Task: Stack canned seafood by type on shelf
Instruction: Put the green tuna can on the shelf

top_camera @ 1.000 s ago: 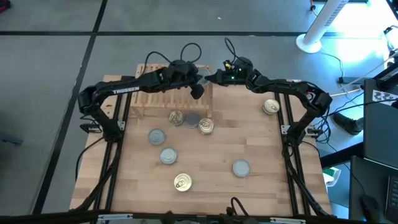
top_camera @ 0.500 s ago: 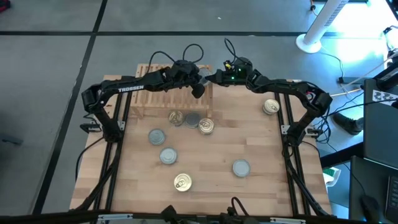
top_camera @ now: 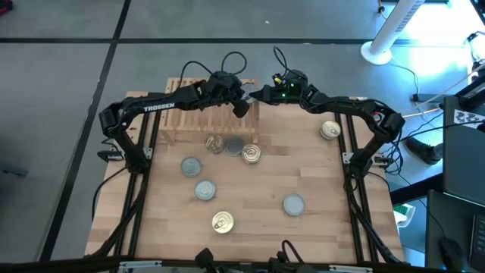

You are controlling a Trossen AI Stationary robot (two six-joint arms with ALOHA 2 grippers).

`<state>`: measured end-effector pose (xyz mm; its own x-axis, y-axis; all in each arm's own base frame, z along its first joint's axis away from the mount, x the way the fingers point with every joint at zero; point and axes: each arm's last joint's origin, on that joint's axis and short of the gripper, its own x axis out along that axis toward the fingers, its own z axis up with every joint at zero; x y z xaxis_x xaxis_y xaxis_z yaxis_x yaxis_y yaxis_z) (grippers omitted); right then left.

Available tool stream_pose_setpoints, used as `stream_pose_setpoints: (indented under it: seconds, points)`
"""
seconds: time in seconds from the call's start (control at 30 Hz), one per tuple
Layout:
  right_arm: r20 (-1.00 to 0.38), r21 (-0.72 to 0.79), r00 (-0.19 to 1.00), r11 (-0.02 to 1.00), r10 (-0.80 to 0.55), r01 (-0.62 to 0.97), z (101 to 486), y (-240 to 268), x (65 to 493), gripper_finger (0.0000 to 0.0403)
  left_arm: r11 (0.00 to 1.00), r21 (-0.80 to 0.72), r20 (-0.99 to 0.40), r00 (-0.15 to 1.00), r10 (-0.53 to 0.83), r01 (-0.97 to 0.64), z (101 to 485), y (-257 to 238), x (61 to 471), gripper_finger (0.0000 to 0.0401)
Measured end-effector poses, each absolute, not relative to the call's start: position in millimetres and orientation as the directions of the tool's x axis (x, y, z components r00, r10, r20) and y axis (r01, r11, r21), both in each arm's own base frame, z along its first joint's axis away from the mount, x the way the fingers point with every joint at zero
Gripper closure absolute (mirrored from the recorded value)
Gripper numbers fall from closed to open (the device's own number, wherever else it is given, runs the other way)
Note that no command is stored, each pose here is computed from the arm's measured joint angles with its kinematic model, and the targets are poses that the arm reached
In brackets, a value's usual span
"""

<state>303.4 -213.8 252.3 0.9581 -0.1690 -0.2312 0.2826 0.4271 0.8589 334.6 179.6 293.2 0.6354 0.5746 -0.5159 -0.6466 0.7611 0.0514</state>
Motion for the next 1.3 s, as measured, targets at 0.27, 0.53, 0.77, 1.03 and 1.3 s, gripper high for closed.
stream_pose_setpoints:
  seconds: [0.27, 0.53, 0.77, 1.03, 1.3]
  points:
    - [-0.232, 0.831, 0.958, 0.479, -0.166, 0.284, 252, -214, 303, 0.0131, 0.778, 0.038, -0.518, 0.653, 0.553, -0.628, 293, 177, 336, 0.04]
    - [-0.234, 0.83, 0.957, 0.477, -0.173, 0.289, 252, -214, 303, 0.0132, 0.818, 0.024, -0.521, 0.692, 0.501, -0.574, 293, 162, 344, 0.04]
    - [-0.235, 0.828, 0.954, 0.476, -0.183, 0.296, 252, -214, 303, 0.0132, 0.836, 0.044, -0.519, 0.703, 0.486, -0.546, 293, 154, 347, 0.04]
    - [-0.235, 0.827, 0.953, 0.476, -0.189, 0.299, 252, -214, 303, 0.0132, 0.845, 0.041, -0.503, 0.72, 0.478, -0.533, 295, 149, 351, 0.04]
    - [-0.235, 0.829, 0.953, 0.472, -0.191, 0.299, 252, -214, 303, 0.0132, 0.851, 0.042, -0.498, 0.727, 0.472, -0.524, 295, 146, 353, 0.04]
